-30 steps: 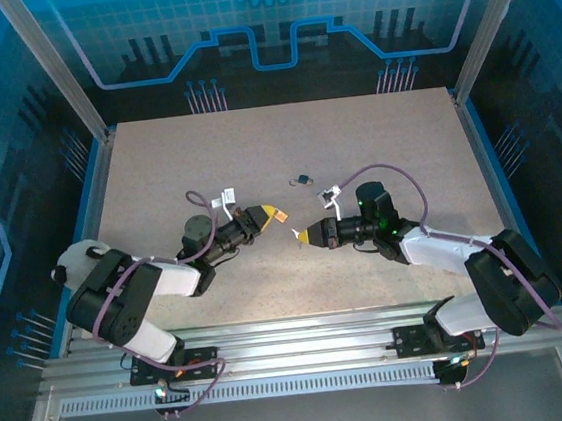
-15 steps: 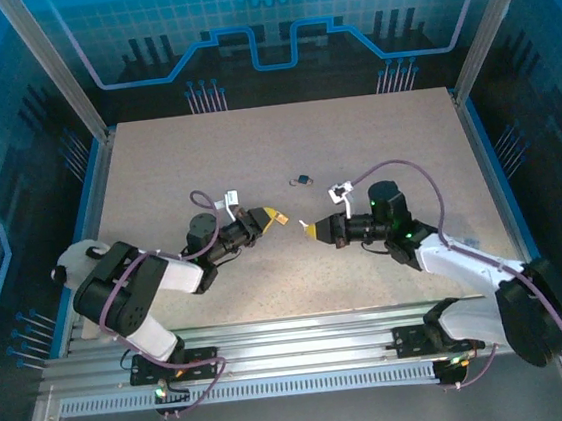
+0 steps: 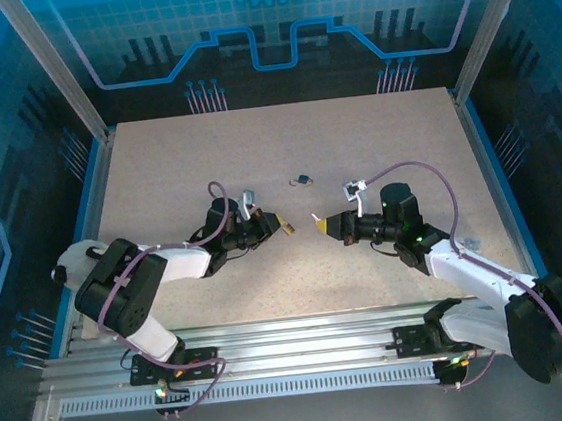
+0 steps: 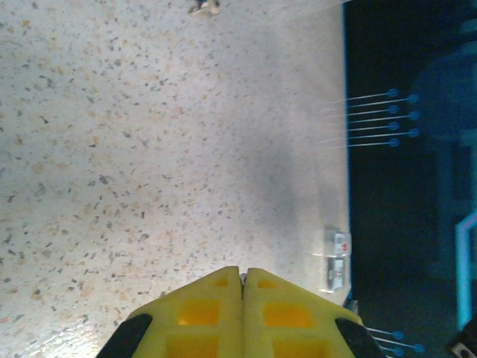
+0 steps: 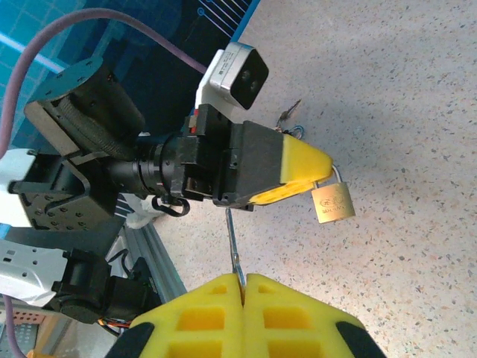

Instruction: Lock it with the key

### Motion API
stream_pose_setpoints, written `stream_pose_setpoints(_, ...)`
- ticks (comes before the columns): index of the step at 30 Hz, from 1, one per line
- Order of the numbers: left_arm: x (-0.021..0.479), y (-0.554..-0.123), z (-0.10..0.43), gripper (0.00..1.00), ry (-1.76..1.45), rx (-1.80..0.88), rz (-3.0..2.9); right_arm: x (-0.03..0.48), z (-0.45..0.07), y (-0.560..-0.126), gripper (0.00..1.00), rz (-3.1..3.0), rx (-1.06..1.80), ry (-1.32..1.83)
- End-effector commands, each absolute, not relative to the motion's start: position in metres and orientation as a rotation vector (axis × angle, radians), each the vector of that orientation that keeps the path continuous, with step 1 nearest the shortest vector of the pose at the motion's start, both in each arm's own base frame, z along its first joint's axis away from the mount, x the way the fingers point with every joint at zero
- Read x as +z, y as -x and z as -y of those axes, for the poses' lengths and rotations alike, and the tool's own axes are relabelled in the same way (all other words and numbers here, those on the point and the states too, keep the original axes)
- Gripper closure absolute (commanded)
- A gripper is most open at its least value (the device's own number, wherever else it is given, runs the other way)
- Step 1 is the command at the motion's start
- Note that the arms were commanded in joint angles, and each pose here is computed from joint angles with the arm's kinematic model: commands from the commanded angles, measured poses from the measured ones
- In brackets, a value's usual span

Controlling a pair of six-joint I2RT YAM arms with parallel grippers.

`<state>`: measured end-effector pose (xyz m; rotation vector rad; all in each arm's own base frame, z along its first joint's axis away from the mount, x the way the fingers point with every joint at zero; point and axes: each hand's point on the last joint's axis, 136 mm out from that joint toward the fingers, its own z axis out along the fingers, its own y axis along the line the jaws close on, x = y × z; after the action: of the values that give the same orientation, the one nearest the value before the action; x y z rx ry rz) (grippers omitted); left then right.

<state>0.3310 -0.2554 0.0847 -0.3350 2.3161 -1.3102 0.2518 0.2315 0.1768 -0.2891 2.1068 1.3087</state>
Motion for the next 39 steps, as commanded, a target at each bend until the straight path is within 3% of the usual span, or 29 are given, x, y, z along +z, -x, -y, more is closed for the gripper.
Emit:
stream_pose_setpoints(1, 0.055, -0.327, 0.251, 1.0, 0.297, -1.142, -2.462, 0.175, -0.226, -0.254, 1.0, -2.104, 1.285, 0.276)
stream_pose_setpoints(35, 0.011, -0.35, 0.261, 1.0, 0.102, -0.746, -2.751, 0.171, -0.231, -0.253, 1.0, -2.122, 1.326, 0.287)
stream_pose_setpoints(39, 0.011, -0.35, 0.26, 0.93, 0.081, -0.716, -2.759, 0.17, -0.232, -0.253, 1.0, -2.124, 1.329, 0.288)
